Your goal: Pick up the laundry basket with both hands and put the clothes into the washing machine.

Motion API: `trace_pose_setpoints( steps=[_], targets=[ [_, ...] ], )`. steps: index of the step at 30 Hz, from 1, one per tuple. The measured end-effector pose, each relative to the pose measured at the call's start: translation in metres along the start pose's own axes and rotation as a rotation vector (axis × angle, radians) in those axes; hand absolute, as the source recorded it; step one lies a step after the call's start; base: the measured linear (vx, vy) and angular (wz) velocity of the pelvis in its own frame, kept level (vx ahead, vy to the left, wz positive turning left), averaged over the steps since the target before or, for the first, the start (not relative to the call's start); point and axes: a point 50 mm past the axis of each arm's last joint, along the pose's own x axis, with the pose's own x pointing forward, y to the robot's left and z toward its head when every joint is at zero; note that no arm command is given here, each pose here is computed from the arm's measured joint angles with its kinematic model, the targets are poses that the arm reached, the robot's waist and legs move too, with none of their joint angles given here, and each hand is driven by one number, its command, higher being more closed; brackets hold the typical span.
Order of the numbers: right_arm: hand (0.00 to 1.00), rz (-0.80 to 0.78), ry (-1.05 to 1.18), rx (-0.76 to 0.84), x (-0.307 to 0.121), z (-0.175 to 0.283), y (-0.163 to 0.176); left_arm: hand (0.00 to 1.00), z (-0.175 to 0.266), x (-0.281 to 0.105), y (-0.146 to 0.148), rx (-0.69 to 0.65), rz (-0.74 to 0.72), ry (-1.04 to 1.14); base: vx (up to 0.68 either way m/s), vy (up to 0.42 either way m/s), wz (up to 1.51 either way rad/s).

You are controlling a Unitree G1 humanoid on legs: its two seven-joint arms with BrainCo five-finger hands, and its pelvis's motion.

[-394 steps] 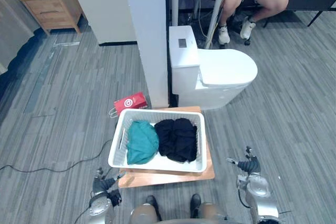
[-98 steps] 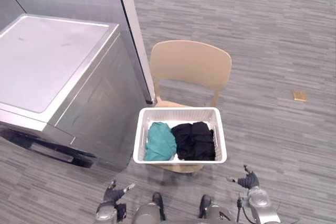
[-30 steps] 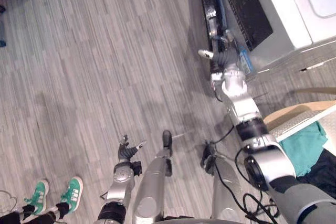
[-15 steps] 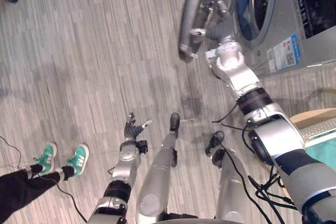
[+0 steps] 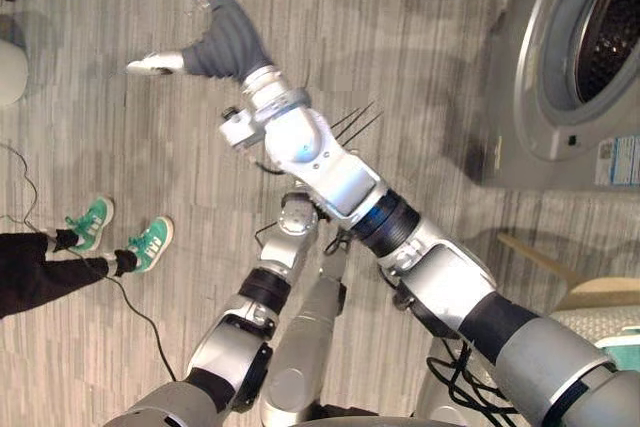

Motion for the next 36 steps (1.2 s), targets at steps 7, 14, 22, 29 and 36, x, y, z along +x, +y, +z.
trace_pose_setpoints(
  steps=[7,14,22,29,36],
  targets=[
    [0.00,-0.087,0.362,-0.045,-0.076,-0.094,-0.036,0.00,0.018,0.012,0.032,0.038,0.105,-0.061,-0.01,-0.012,-0.86],
    [0.00,-0.139,0.540,-0.018,-0.154,-0.127,-0.055,0.00,-0.011,-0.002,0.067,0.097,0.193,0.013,-0.03,-0.050,-0.20],
    [0.00,-0.082,0.665,0.016,-0.209,-0.138,-0.047,0.00,0.073,0.015,0.108,0.194,0.289,-0.229,0.00,0.002,-0.17],
    [0.00,-0.167,0.673,-0.006,-0.224,-0.133,-0.061,0.00,0.130,0.033,0.104,0.206,0.309,-0.333,0.04,0.011,-0.28],
    [0.00,-0.214,0.637,-0.029,-0.224,-0.125,-0.075,0.00,0.156,0.033,0.144,0.290,0.436,-0.347,0.02,-0.037,-0.13]
  ],
)
